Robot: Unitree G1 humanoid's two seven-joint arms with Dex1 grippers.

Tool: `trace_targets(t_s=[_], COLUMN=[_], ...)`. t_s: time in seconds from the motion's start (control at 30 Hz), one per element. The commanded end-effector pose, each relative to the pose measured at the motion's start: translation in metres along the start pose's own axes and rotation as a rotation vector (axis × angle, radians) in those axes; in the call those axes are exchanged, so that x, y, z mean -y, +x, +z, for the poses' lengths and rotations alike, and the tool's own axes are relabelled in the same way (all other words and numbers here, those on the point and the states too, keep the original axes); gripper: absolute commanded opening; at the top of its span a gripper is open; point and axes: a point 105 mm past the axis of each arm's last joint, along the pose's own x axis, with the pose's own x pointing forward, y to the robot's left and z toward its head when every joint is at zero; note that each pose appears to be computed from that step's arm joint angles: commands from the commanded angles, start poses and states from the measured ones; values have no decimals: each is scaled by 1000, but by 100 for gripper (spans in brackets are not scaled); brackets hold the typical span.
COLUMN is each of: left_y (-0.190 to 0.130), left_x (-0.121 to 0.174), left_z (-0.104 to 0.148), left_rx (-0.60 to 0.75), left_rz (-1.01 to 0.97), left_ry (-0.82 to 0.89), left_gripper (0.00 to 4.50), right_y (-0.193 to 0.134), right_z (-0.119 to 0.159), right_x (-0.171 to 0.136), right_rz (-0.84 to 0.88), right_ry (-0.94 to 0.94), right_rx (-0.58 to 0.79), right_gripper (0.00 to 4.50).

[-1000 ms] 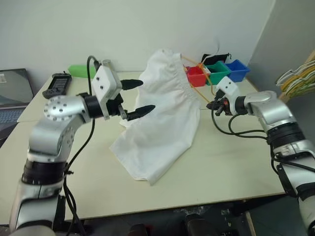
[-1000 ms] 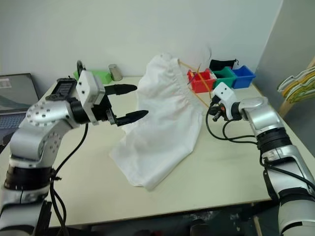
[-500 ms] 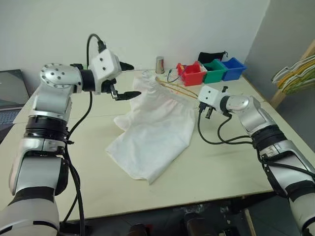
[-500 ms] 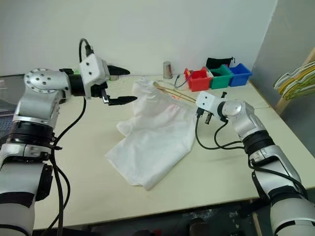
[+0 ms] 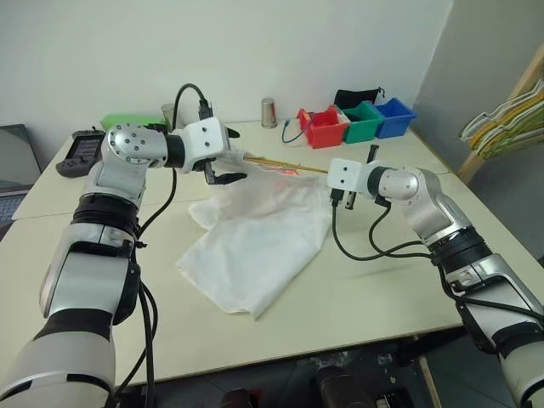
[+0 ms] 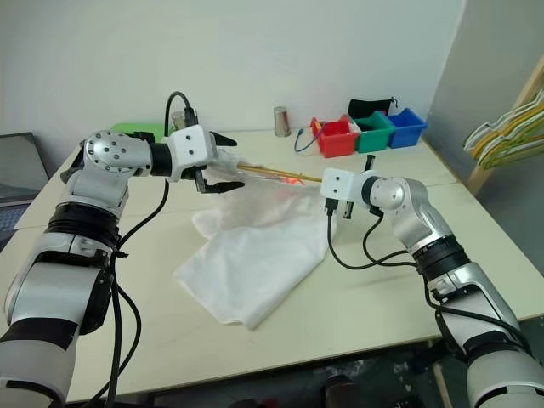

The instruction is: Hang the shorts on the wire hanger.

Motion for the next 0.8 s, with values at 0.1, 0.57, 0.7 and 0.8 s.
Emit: trace_targets(t_s=[0.1,0.57,0.7,0.8], left_y=[3,10,10,10], left_x=[-15,-15,-13,-12], left_z=[-2,3,2,3], left_rx=[-76,-53,-52,-47], left_rz=[66,83,79,77], left_ry=[55,84,88,90], left_gripper=[431,158,73,14], right_y=[-11,-9,-8,-8], right_z=[26,42,43,43], right_x=[24,13,11,9], right_rz=[-89,-57,-54,-49], right_ry=[-50,-80,-82,-84], right_rx=[49,81,83,84], right_gripper=[0,0,0,0])
